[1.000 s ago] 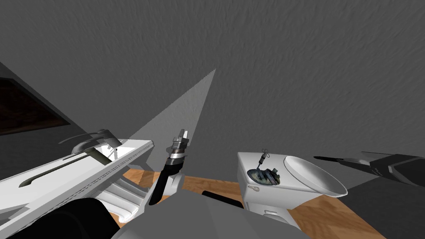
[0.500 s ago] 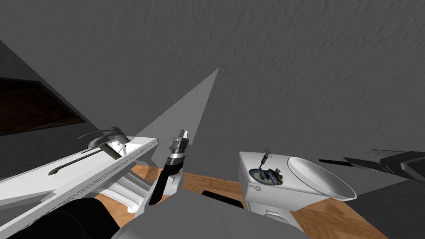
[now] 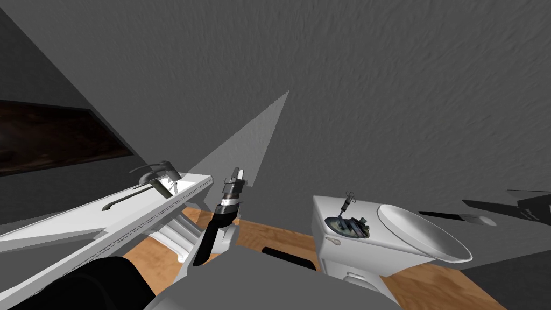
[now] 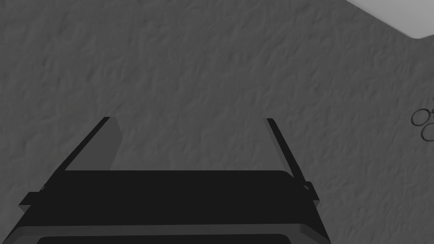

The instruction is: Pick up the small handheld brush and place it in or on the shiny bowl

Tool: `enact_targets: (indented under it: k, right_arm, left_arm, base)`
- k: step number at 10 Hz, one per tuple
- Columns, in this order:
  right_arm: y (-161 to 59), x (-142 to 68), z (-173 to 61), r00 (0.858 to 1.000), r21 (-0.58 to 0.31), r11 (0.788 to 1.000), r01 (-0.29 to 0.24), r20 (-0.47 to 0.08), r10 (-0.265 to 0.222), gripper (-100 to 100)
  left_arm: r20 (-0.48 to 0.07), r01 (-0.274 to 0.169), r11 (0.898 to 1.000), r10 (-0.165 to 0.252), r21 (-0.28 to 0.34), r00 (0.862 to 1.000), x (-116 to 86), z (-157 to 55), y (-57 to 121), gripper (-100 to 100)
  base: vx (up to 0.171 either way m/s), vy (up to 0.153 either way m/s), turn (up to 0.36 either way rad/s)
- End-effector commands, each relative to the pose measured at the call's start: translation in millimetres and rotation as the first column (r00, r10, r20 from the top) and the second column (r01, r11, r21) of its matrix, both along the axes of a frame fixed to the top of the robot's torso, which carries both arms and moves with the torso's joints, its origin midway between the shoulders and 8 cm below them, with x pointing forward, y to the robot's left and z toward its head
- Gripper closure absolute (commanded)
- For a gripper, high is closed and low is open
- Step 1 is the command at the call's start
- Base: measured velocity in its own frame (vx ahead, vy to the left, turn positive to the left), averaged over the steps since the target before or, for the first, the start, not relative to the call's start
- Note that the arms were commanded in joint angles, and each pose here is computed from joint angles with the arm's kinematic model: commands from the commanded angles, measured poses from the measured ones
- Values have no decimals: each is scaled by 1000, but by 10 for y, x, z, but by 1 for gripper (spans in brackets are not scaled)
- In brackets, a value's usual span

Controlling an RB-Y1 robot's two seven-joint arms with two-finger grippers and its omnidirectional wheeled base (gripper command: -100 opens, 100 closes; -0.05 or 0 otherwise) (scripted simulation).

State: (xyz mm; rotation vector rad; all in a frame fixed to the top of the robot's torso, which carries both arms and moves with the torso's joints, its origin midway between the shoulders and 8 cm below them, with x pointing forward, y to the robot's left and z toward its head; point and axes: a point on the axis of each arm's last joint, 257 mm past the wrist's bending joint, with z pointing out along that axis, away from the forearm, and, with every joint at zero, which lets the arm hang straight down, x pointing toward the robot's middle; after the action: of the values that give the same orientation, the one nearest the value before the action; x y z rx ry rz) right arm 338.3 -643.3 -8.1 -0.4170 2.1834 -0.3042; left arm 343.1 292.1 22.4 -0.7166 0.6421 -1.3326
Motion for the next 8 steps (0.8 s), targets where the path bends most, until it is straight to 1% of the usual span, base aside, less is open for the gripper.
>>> enact_targets:
  k: [1, 2, 3, 8]
  right_arm:
    - [-53, -6, 96, 1000, 1, 1000, 15, 0, -15, -100]
    - [-41, 2, 57, 1000, -1, 1000, 9, 1, -9, -100]
    - [-42, 2, 64, 1000, 1, 1000, 10, 0, -10, 0]
    - [-42, 2, 63, 1000, 1, 1000, 10, 0, -10, 0]
  left_arm:
    - [0, 0, 1000, 0, 0, 1000, 0, 0, 0, 0]
    - [0, 0, 1000, 0, 0, 1000, 0, 0, 0, 0]
    - [0, 0, 1000, 0, 0, 1000, 0, 0, 0, 0]
    - [0, 0, 1000, 0, 0, 1000, 0, 0, 0, 0]
  base:
    - [-43, 17, 69]
    - [-21, 8, 12]
    - [0, 0, 0]
    - [0, 0, 0]
